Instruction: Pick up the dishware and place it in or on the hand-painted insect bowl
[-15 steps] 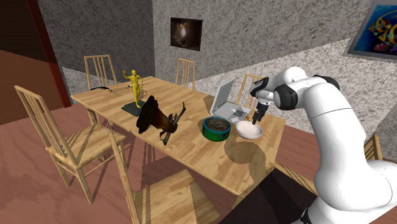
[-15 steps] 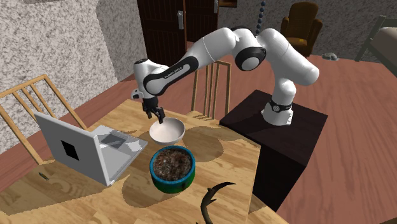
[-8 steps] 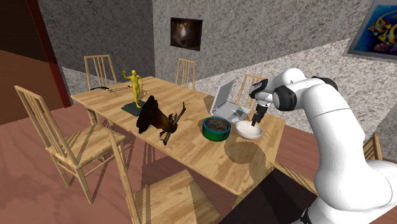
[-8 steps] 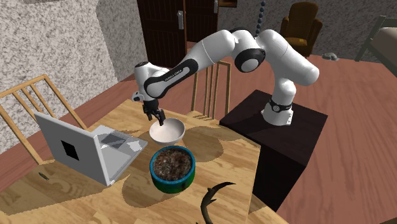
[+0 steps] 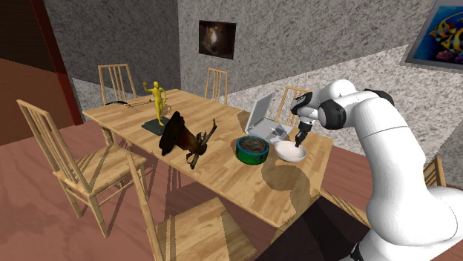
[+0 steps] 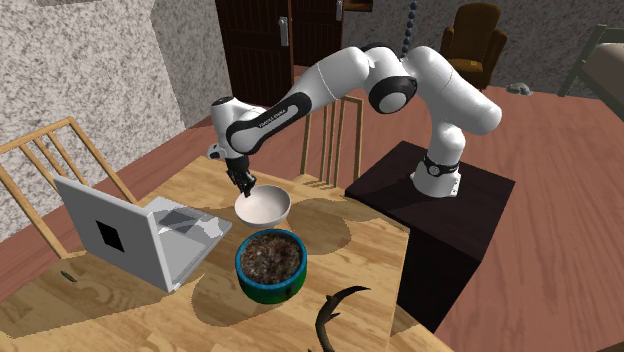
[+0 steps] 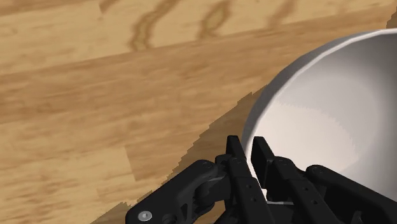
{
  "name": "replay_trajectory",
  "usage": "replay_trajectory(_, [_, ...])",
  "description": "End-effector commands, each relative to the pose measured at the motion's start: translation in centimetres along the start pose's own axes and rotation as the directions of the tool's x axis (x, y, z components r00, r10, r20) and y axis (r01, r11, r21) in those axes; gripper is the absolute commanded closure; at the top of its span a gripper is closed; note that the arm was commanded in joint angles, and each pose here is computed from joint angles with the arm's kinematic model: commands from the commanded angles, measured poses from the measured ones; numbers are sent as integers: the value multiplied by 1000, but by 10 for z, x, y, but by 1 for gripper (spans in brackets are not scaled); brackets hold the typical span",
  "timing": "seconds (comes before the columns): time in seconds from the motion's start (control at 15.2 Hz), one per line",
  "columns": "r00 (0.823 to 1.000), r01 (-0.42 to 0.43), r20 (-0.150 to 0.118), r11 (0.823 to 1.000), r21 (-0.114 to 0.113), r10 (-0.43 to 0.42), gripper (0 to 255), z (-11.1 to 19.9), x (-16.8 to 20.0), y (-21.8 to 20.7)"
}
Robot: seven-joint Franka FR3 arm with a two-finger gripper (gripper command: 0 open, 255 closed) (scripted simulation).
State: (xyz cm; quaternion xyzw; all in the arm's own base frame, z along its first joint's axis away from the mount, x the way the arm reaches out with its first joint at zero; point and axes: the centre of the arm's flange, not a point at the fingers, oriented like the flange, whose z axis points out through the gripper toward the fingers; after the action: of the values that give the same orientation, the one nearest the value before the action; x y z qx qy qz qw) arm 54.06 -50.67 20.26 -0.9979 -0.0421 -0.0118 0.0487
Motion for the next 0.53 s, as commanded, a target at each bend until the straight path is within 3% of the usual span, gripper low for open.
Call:
replay_trajectory(0.0, [1000, 0, 1, 1000, 1, 0, 255, 1, 0, 0])
replay_trajectory(0.46, [1000, 0, 1, 1000, 1, 0, 255, -20, 0, -2])
